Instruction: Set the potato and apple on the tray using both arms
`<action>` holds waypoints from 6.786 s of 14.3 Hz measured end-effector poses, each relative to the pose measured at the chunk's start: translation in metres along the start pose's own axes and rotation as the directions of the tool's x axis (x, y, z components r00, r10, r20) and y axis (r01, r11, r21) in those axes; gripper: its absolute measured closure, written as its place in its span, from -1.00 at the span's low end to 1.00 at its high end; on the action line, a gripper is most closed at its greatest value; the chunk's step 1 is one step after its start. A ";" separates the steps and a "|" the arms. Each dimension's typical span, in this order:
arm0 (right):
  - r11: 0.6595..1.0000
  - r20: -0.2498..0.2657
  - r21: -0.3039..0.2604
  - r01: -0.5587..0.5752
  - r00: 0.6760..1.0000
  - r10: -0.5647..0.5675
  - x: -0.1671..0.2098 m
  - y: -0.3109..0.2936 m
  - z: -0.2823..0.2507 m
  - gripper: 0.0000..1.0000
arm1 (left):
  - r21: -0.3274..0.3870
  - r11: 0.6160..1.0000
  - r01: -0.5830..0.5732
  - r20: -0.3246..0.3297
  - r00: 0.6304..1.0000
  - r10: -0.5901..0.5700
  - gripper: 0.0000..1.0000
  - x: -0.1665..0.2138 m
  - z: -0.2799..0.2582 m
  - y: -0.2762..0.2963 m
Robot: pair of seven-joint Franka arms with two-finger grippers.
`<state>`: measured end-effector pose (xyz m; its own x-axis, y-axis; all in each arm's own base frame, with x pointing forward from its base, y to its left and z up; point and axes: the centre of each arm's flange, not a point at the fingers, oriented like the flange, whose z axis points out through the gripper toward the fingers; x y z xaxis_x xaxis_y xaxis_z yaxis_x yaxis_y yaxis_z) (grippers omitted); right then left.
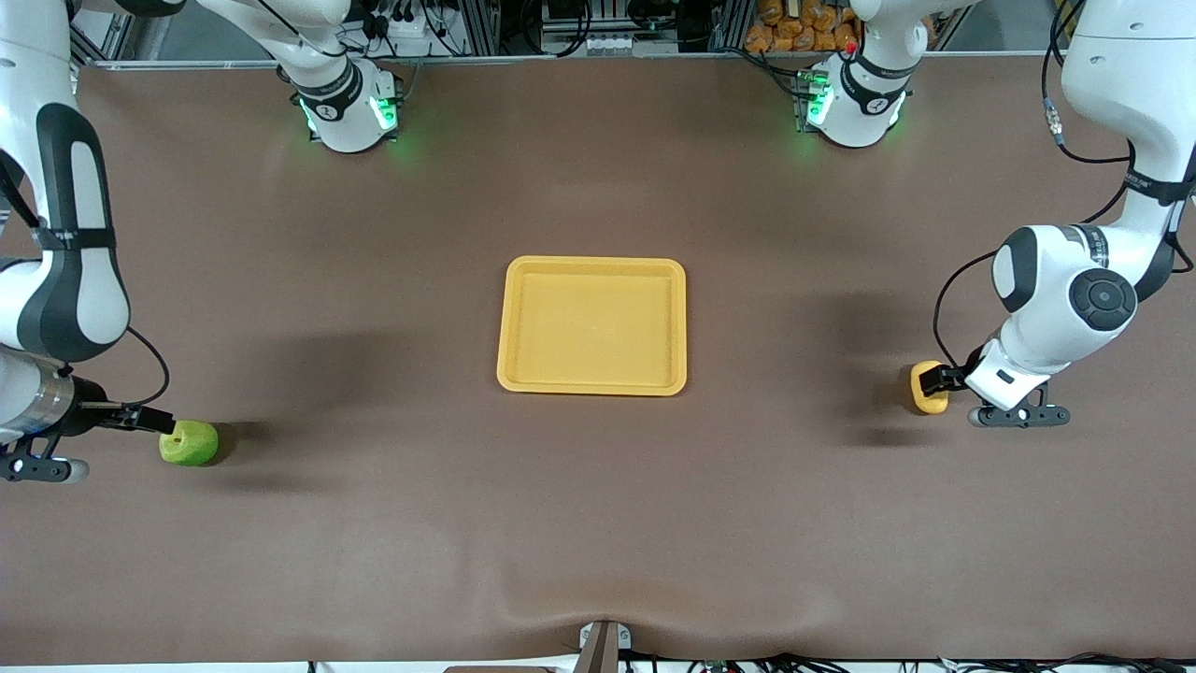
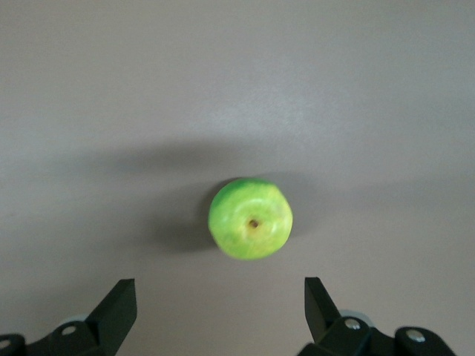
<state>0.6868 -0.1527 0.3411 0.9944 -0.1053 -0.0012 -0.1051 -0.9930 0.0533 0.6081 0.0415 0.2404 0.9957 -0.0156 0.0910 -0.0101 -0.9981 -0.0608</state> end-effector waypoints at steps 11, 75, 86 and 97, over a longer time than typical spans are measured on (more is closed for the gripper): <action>1.000 -0.035 -0.005 0.018 0.999 -0.018 0.011 0.012 0.072 -1.00 | -0.013 1.000 -0.003 0.020 1.000 0.003 -0.95 -0.006 0.024 0.004; 0.987 0.340 0.118 0.113 0.929 -0.147 -0.111 -0.209 -0.107 -0.81 | -0.139 0.987 -0.081 0.180 0.978 0.105 0.00 -0.084 -0.030 0.460; 0.998 0.312 0.042 0.036 0.949 -0.048 -0.161 -0.343 -0.075 -0.81 | -0.120 0.992 -0.042 0.210 0.975 0.067 0.00 -0.087 -0.010 0.461; 0.997 0.238 0.032 -0.065 0.970 0.055 -0.207 -0.435 -0.050 -0.81 | -0.112 0.994 0.009 0.161 0.987 0.009 -1.00 -0.066 -0.032 0.462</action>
<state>0.5271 0.3040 0.3677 0.9569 -0.1696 -0.2357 -0.1694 -0.9853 0.0212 0.5345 -0.4206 0.2376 0.9974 -0.0149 -0.0708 -0.0112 -0.9986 0.0522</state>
